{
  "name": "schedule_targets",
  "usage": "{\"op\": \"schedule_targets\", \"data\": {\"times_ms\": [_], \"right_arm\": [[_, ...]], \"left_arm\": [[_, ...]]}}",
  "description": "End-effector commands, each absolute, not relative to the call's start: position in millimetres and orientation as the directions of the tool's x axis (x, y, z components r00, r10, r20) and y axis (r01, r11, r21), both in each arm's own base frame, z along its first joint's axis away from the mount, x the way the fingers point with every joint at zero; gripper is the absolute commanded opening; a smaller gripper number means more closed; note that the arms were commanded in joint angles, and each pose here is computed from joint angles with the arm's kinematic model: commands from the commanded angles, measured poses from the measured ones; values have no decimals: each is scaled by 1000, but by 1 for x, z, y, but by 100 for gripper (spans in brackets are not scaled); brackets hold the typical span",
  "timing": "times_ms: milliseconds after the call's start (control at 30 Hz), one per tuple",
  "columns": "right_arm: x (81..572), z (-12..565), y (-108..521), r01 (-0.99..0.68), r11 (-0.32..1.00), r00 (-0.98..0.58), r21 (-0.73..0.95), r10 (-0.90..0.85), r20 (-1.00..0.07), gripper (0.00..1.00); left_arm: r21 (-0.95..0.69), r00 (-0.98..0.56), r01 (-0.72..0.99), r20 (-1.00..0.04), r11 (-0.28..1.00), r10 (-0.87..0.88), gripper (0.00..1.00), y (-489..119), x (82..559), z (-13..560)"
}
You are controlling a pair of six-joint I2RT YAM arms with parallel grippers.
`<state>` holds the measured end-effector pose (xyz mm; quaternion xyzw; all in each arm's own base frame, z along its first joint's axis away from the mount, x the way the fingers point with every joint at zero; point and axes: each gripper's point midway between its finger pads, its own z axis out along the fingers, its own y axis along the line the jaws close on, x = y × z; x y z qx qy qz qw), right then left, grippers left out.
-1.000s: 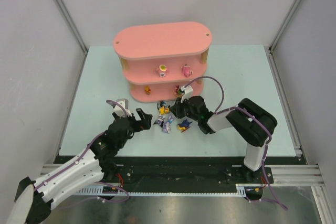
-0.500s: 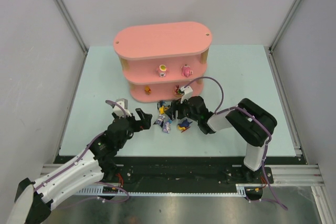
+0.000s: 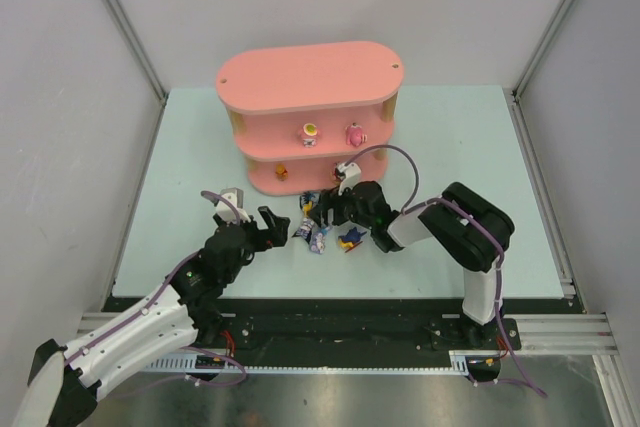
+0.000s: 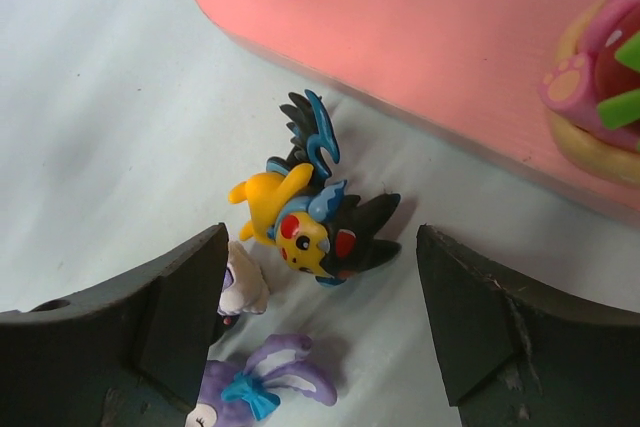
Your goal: Place and organize the plastic toys onto the shelf
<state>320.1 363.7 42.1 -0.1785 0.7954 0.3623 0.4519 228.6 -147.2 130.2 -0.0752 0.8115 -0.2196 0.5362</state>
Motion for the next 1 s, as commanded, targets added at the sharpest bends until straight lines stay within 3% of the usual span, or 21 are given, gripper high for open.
{"op": "schedule_targets", "data": {"times_ms": [0, 567, 967], "right_arm": [[329, 56, 376, -635, 644, -497, 426, 81, -864, 81], [324, 41, 387, -594, 696, -487, 403, 87, -869, 90], [334, 22, 376, -503, 818, -447, 280, 32, -894, 90]], "left_arm": [[-432, -405, 115, -843, 895, -355, 100, -146, 230, 132], [-432, -405, 118, -843, 894, -354, 100, -146, 229, 130], [-436, -407, 118, -841, 892, -358, 100, -145, 229, 128]]}}
